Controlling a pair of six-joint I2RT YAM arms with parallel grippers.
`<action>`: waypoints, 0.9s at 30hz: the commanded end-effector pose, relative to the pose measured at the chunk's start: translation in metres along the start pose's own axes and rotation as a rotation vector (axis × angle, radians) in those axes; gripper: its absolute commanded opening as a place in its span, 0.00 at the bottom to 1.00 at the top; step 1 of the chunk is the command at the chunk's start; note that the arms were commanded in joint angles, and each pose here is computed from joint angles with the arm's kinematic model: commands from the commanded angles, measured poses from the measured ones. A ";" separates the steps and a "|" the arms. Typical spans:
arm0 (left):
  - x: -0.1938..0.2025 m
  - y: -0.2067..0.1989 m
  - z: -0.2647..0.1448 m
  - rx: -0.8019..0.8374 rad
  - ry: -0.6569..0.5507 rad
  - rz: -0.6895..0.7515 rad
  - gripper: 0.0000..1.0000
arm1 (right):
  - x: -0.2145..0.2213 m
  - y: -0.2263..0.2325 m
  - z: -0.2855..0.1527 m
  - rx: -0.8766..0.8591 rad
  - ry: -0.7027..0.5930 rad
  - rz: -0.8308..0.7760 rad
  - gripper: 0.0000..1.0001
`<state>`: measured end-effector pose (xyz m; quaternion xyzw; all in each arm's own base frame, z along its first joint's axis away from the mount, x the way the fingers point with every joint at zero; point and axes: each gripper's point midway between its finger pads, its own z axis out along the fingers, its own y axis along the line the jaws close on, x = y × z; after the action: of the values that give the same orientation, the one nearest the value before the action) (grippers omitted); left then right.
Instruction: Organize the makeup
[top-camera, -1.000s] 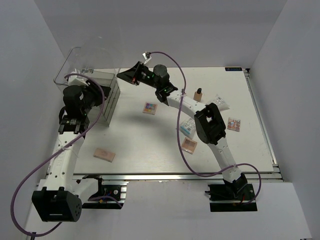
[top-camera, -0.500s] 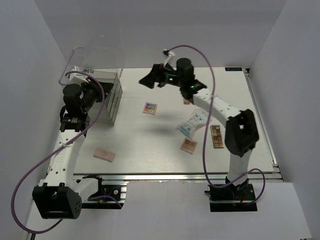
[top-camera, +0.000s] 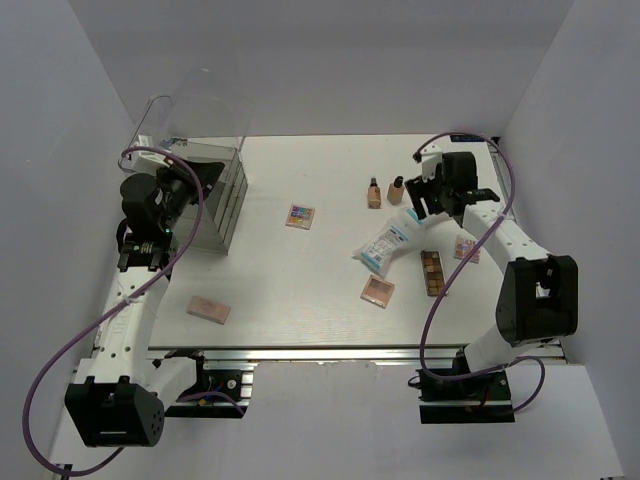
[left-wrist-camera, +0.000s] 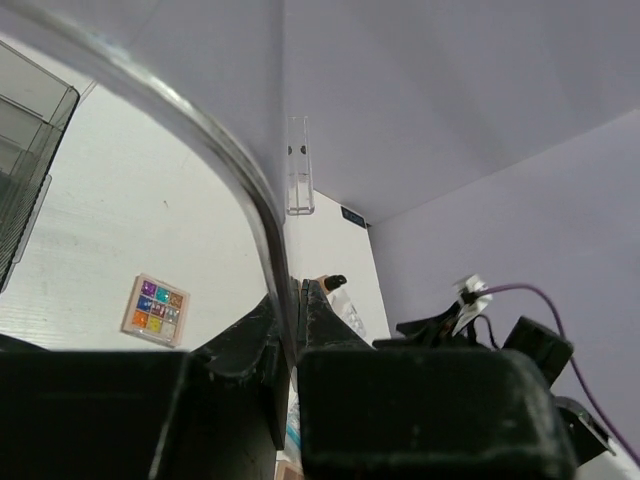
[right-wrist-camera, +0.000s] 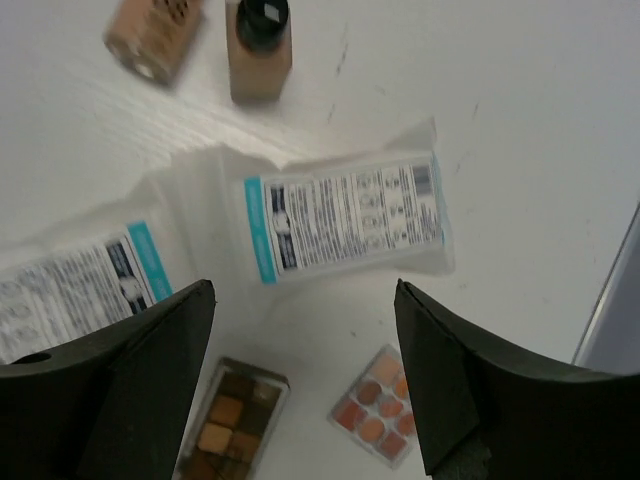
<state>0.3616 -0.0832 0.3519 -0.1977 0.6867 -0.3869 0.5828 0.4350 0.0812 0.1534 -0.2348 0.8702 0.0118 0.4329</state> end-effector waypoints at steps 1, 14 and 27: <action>-0.011 -0.033 -0.006 0.127 -0.025 0.011 0.07 | 0.030 -0.023 -0.015 0.063 0.086 -0.196 0.77; -0.007 -0.034 -0.008 0.139 -0.007 0.018 0.08 | 0.039 -0.035 0.053 0.012 0.138 -0.263 0.89; -0.010 -0.032 -0.012 0.123 -0.030 0.023 0.08 | 0.087 -0.035 0.079 -0.096 0.225 -0.234 0.44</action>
<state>0.3622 -0.0849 0.3559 -0.1935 0.6794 -0.3989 0.5847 0.4610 0.0379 0.0467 -0.3565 0.8772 -0.0356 0.3197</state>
